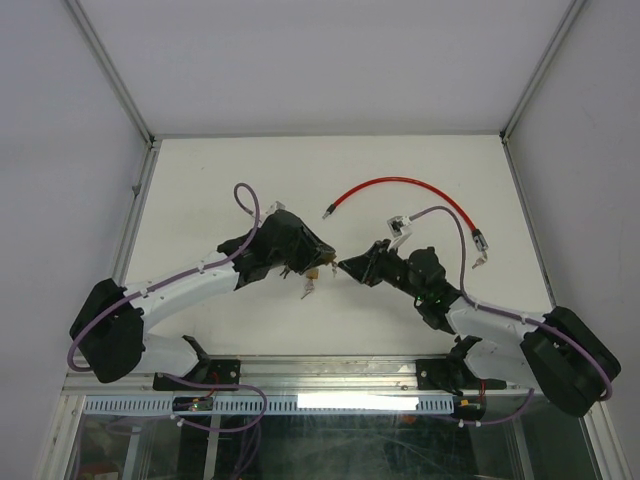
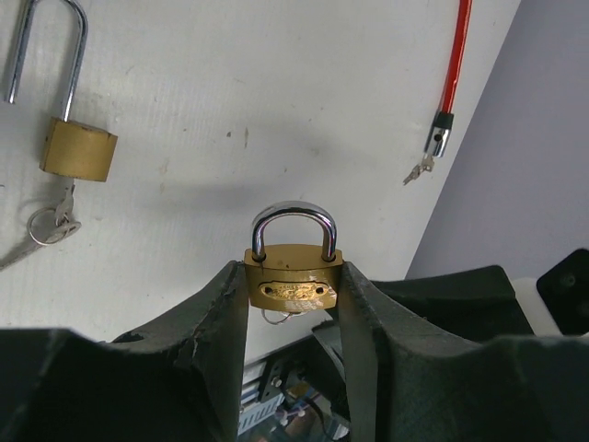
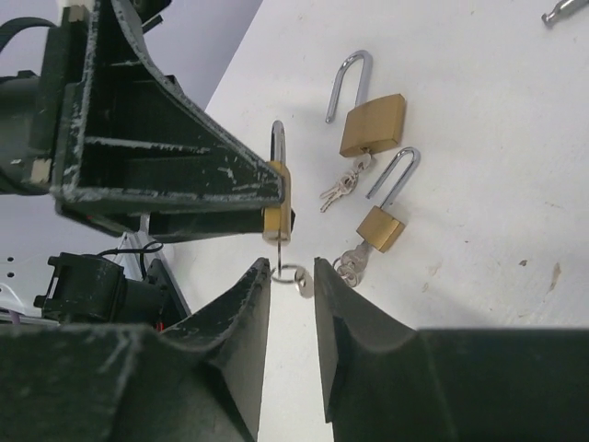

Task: Unlock with the key
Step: Unlock the lock.

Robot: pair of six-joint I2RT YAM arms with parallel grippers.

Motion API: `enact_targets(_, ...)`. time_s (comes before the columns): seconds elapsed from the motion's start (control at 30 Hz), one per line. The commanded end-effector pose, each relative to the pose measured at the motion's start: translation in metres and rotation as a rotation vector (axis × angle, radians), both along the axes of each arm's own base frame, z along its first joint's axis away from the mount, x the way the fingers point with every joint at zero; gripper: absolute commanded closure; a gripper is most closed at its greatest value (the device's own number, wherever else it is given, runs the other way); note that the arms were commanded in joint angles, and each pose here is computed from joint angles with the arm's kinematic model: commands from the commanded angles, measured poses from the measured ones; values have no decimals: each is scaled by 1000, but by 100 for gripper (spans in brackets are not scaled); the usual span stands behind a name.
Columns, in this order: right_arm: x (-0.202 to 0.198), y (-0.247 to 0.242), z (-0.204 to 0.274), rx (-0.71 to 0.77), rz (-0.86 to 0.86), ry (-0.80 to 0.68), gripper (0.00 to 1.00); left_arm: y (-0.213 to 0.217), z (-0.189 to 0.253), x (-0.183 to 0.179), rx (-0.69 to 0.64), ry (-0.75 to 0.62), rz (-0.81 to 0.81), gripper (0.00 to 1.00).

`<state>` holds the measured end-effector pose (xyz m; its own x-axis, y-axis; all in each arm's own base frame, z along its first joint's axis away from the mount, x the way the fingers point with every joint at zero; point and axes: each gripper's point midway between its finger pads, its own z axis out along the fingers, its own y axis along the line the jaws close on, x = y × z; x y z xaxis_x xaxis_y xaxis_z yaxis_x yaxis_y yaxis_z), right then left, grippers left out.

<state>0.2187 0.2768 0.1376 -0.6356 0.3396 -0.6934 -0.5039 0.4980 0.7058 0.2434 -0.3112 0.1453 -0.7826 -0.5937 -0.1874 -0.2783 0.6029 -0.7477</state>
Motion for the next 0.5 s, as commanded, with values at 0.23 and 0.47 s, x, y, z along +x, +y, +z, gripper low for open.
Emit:
enact_targets(0.23, 1, 3, 31, -22, 53, -130, 70, -4, 40, 22, -142, -66, 31, 98)
enact_targets(0.47, 8, 11, 45, 54, 44, -160, 70, -9, 38, 18, -148, -57, -2, 98)
